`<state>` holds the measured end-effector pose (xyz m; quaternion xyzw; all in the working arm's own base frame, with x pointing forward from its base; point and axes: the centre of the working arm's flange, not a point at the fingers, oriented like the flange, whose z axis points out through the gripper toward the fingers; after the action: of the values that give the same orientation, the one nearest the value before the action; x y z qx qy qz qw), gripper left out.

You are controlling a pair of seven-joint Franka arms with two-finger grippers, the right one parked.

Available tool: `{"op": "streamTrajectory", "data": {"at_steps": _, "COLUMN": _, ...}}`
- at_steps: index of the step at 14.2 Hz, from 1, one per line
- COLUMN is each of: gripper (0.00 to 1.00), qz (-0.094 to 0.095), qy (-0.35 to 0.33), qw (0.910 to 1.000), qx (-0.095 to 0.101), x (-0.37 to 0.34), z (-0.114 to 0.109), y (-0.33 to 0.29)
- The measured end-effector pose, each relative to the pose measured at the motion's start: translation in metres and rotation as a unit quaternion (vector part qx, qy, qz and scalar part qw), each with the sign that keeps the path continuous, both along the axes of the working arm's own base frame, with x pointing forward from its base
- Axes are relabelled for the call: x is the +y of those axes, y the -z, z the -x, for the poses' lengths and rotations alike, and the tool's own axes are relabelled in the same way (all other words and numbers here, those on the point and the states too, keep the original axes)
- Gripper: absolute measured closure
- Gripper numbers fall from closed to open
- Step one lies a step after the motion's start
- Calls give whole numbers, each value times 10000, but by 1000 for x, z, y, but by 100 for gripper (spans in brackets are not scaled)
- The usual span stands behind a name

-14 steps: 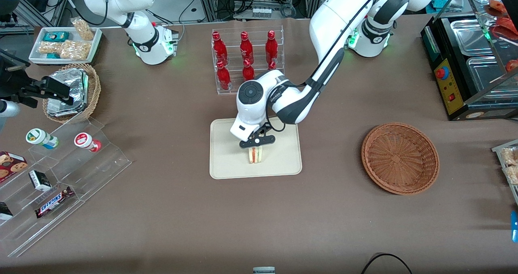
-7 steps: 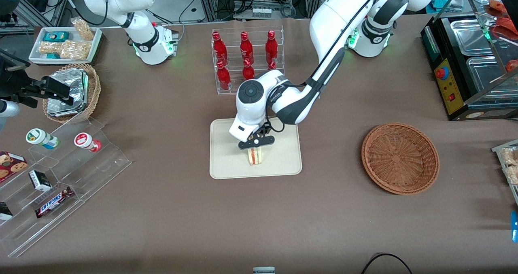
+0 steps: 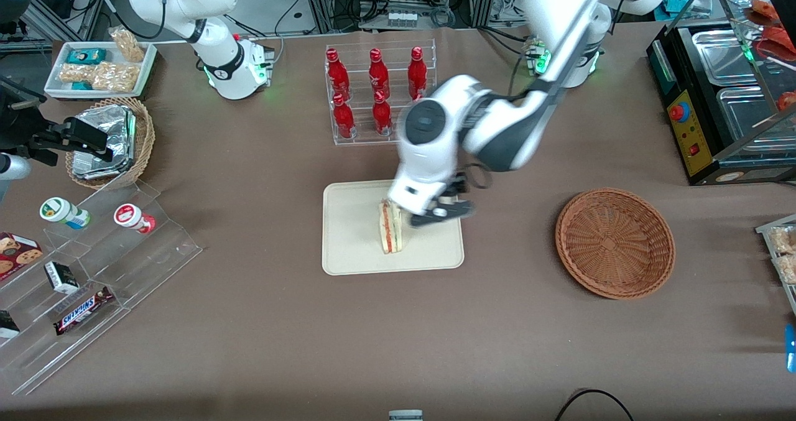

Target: Place sandwich from basket to tray

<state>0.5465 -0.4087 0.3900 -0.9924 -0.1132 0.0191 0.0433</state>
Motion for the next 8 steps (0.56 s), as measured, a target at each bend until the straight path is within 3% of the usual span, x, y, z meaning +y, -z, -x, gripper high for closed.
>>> {"op": "streamTrajectory", "data": {"at_steps": 3, "gripper": 0, "qz": -125, "qy": 358, "qw": 9986, "qx": 380, "x": 98, "z": -18, "y": -7}}
{"op": "streamTrajectory", "data": {"at_steps": 6, "gripper": 0, "qz": 76, "qy": 847, "qw": 9909, "qx": 1039, "x": 192, "z": -19, "y": -48}}
{"op": "streamTrajectory", "data": {"at_steps": 8, "gripper": 0, "qz": 200, "qy": 1119, "qw": 9863, "qx": 1197, "x": 247, "z": -15, "y": -85}}
